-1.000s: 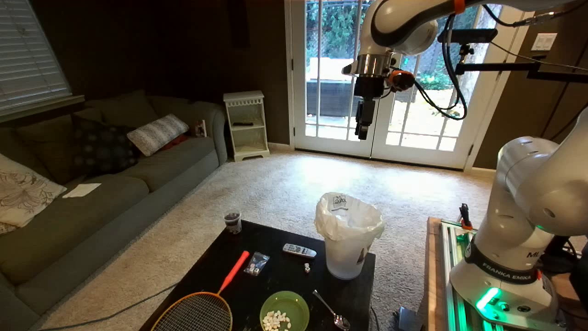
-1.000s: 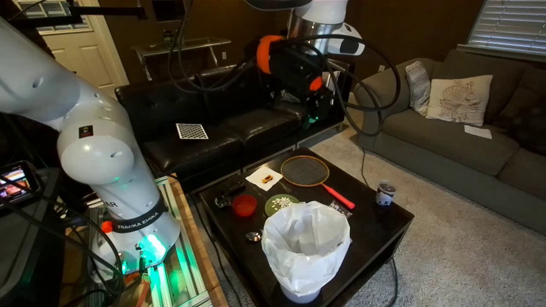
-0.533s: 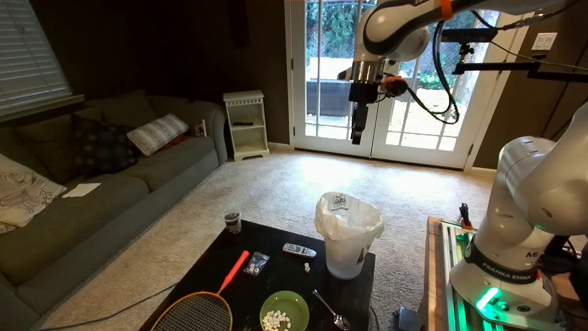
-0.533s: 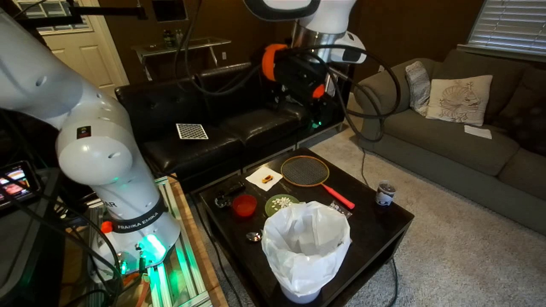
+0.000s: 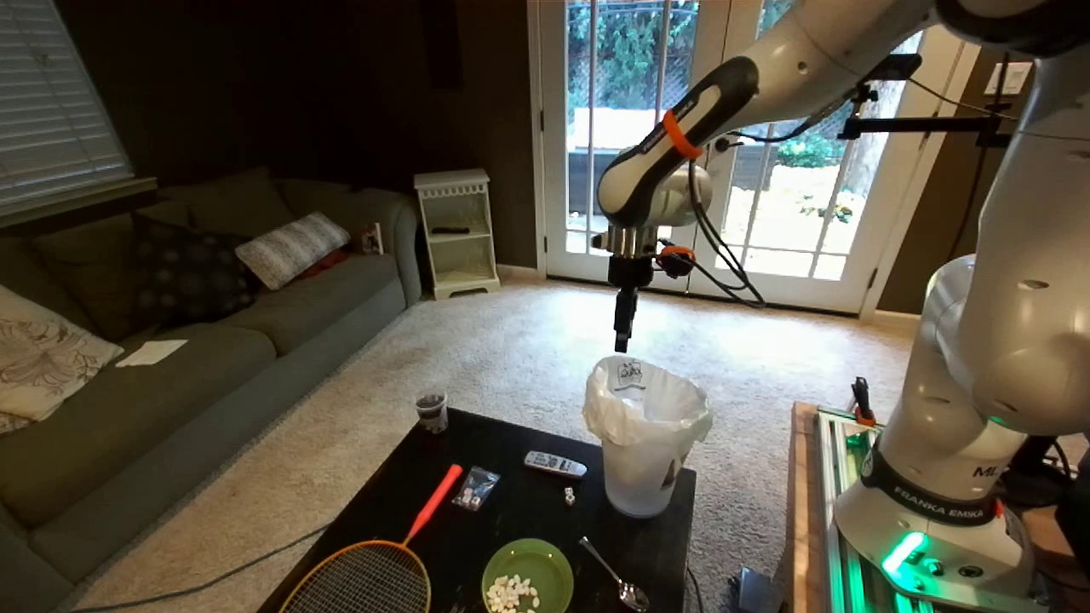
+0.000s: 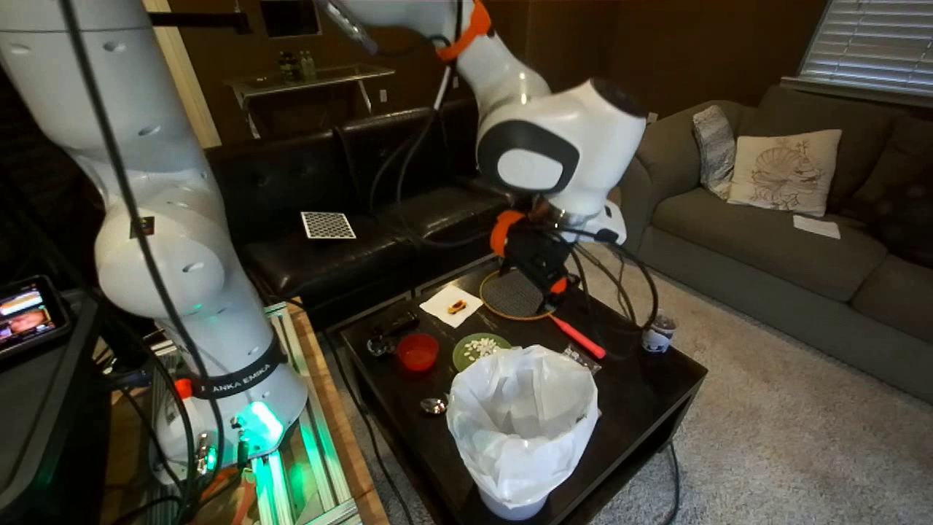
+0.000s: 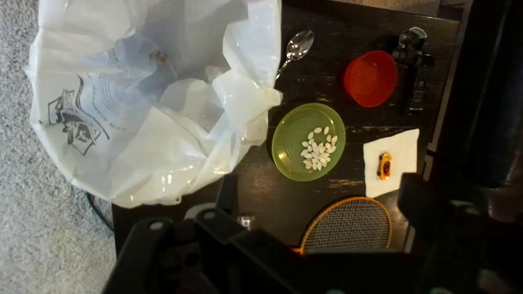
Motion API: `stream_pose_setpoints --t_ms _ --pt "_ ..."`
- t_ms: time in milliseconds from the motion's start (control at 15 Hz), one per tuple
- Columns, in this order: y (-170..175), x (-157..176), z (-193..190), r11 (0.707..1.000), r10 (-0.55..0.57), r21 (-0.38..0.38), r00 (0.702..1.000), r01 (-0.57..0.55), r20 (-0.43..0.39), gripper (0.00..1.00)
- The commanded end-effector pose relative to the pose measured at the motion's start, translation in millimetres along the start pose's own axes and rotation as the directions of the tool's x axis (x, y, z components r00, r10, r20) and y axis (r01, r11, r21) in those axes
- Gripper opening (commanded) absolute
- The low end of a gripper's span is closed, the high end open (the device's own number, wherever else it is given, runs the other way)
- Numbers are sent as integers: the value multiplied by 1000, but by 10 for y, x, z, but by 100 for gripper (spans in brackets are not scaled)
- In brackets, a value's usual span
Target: Move the trash can to the left
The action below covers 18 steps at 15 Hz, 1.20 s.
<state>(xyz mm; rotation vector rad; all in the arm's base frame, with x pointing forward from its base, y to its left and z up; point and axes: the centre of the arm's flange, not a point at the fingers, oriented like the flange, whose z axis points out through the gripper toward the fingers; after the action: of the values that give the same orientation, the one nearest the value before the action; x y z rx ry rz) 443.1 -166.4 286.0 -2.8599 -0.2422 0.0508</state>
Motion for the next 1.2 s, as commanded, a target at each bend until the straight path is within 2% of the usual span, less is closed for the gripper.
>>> stream_pose_setpoints --t_ms 0,67,200,333,400,467,600,733,933,1133 --pt "374 140 583 998 54 9 998 -55 40 100" --pt "162 7 371 999 39 -9 999 -39 34 100" --pt "222 -2 542 999 48 -5 997 -47 60 100" --pt "200 18 491 999 42 -7 998 -42 48 100" --pt "192 41 480 993 108 -36 994 -109 -31 100" --pt "237 75 519 991 129 -30 989 -131 -66 100" --pt "310 159 679 978 204 -23 971 -208 -123 100" --pt "335 208 808 964 259 -29 955 -266 -146 100" --pt "340 252 1011 935 335 -73 930 -348 -152 100" --pt "387 265 1200 898 417 -100 901 -429 -116 100"
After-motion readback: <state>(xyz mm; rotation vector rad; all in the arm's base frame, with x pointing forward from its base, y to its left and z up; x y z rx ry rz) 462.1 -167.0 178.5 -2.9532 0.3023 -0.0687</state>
